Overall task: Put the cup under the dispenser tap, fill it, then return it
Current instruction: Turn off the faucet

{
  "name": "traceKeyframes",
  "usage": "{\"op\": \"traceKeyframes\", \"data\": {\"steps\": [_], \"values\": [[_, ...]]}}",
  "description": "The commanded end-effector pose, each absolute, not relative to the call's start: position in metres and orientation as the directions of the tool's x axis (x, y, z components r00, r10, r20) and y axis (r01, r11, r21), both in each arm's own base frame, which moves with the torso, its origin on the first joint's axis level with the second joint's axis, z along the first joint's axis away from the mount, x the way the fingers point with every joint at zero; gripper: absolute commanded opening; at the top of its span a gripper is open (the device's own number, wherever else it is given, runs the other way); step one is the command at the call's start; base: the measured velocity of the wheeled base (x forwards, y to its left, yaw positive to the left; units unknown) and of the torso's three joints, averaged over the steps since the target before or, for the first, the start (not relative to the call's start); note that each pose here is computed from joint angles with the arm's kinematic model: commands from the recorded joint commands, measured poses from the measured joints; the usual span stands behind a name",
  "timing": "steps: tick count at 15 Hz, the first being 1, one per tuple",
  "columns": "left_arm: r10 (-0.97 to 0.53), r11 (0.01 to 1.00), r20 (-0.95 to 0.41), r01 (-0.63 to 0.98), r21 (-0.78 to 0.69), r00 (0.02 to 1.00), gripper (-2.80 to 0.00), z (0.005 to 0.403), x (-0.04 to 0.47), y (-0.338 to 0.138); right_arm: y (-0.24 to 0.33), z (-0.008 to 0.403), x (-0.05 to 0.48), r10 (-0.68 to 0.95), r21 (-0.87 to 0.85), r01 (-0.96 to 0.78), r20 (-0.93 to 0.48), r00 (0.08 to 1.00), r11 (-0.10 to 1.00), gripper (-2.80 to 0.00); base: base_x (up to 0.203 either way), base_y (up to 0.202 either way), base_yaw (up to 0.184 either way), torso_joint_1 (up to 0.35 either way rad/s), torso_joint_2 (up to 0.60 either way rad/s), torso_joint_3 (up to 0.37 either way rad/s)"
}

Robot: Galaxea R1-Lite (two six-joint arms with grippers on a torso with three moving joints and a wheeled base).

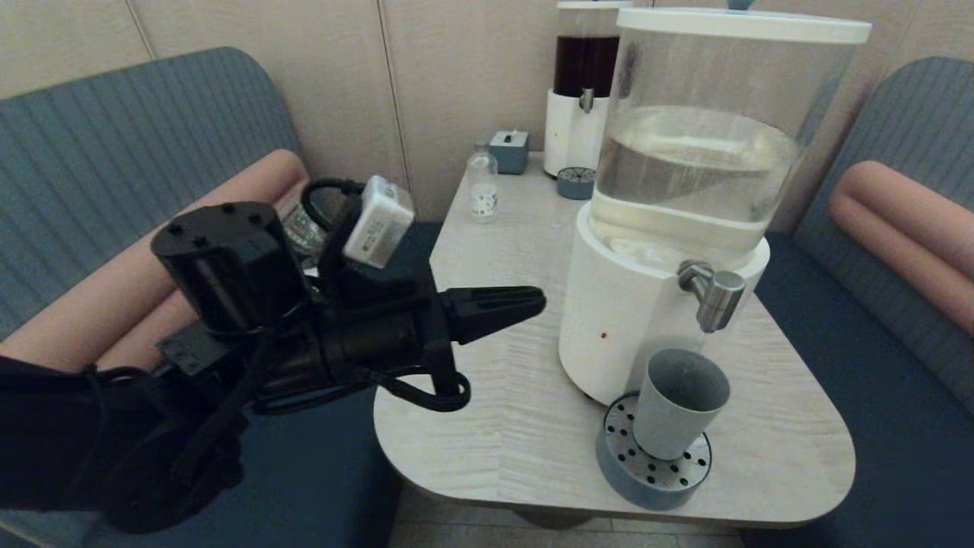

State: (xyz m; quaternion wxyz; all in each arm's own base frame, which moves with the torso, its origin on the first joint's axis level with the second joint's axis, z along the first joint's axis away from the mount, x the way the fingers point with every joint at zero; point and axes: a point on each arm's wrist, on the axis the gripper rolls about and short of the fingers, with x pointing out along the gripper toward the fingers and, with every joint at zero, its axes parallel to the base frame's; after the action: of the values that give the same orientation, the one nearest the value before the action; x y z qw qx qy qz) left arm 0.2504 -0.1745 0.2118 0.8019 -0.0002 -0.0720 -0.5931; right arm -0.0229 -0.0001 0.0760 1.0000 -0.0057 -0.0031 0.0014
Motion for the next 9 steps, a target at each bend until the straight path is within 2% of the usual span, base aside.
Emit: {"op": "traceKeyframes", "data": {"steps": [1, 9], "values": [[-0.956, 0.282, 0.105, 0.957, 0.071, 0.274, -2.8, 0.203, 0.257, -0.193, 0.0, 0.076, -0.023, 0.003, -0.012, -0.003, 0.006, 1.0, 1.0, -2.8, 0.0, 0.0, 0.0, 0.0, 0.0, 0.0], [-0.941, 0.321, 0.141, 0.943, 0.084, 0.308, -2.8, 0.206, 0.272, -0.216, 0.0, 0.076, -0.023, 0.005, -0.011, -0.005, 0.006, 1.0, 1.0, -2.8, 0.0, 0.0, 0.0, 0.0, 0.0, 0.0]]}}
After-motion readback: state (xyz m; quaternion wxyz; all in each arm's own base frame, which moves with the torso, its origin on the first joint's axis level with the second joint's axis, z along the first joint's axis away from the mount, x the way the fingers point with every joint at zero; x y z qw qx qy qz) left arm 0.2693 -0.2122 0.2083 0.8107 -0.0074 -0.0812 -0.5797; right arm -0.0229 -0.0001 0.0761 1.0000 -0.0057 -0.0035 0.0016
